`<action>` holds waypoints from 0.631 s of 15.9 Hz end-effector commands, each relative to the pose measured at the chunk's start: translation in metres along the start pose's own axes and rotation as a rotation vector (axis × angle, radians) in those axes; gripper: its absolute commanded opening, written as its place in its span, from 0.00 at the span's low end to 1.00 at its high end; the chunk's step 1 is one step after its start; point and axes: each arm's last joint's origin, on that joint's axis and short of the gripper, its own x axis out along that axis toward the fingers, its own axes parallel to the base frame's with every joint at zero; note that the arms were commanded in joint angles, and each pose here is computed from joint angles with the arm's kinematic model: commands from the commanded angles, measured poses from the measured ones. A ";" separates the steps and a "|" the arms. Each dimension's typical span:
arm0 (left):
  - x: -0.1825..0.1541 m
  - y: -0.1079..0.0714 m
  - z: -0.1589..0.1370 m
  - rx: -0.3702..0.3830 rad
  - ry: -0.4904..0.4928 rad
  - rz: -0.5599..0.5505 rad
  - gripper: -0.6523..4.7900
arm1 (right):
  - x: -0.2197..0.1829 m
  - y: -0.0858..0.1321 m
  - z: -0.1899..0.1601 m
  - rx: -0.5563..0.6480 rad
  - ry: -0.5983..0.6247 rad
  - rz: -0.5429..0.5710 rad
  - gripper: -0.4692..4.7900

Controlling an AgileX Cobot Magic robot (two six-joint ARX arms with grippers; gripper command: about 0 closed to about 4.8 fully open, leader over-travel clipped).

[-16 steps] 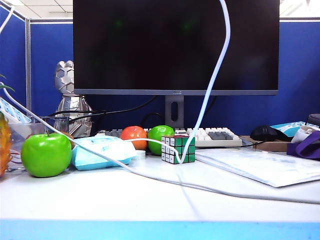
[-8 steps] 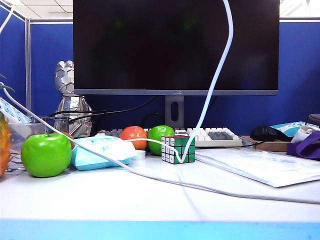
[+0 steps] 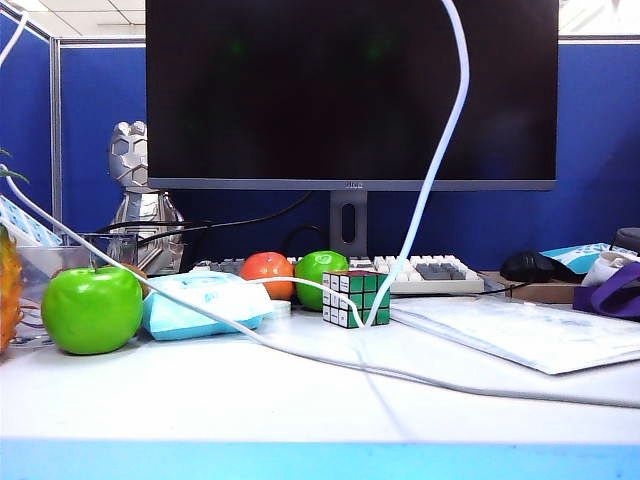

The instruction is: Pick up the Type-C charging cable and the charging base, insert one end of the Type-C charger into the corresponding slot on the base, and finally place the plugged-in charger back on the table.

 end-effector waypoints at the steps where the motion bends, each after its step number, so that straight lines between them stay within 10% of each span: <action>1: -0.001 -0.003 0.010 0.080 -0.047 0.004 0.11 | 0.003 -0.005 -0.013 0.061 0.058 0.047 0.09; 10: -0.002 -0.003 0.014 0.133 -0.067 0.004 0.11 | 0.013 -0.005 -0.029 0.088 0.113 0.103 0.09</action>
